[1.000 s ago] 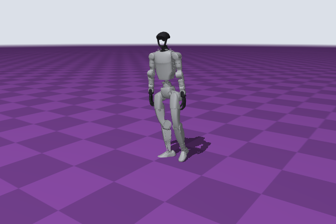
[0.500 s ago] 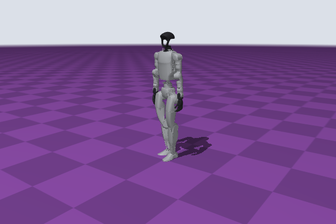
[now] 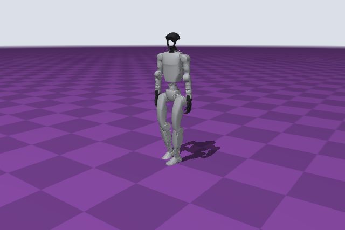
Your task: Upper body actions
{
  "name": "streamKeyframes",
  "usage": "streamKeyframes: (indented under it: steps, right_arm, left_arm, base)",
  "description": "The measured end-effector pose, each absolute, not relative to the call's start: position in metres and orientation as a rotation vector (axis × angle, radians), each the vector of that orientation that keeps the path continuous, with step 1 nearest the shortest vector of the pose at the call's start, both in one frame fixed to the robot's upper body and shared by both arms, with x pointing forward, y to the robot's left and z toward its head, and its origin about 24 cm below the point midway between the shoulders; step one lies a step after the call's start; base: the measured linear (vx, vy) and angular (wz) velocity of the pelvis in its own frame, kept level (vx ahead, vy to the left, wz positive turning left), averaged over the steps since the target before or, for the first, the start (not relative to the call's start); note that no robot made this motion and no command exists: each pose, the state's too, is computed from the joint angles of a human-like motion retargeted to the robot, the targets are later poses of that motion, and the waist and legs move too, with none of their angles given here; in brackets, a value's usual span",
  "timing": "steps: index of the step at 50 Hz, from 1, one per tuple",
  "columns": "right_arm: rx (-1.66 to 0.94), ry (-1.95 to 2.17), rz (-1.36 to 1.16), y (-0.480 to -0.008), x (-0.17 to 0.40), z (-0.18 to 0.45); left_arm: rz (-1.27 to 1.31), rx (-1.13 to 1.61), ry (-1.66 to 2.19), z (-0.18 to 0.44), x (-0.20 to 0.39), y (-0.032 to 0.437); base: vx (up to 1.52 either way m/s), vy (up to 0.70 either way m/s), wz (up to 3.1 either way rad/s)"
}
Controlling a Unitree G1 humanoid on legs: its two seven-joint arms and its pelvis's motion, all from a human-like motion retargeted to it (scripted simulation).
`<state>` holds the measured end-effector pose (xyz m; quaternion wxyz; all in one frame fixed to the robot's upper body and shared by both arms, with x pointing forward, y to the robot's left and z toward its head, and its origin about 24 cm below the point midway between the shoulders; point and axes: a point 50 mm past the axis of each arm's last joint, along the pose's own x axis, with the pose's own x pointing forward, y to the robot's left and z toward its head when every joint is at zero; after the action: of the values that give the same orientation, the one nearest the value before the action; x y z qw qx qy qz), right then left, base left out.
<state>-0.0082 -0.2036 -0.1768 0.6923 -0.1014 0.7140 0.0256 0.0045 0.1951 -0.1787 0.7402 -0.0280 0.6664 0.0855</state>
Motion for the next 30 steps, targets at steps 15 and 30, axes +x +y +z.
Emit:
streamKeyframes:
  steps: [15, 30]
  right_arm:
    - [-0.247, 1.544, 0.065, -0.211, 0.003, -0.176]
    - [-0.226, 1.631, -0.083, -0.232, -0.029, -0.170]
  left_arm:
    - [0.253, -0.099, 1.372, -0.176, 0.035, 0.212]
    - [0.291, -0.228, 1.344, -0.179, 0.037, 0.188]
  base:
    - [-0.13, -0.07, 1.77]
    - [0.06, 0.04, 2.65]
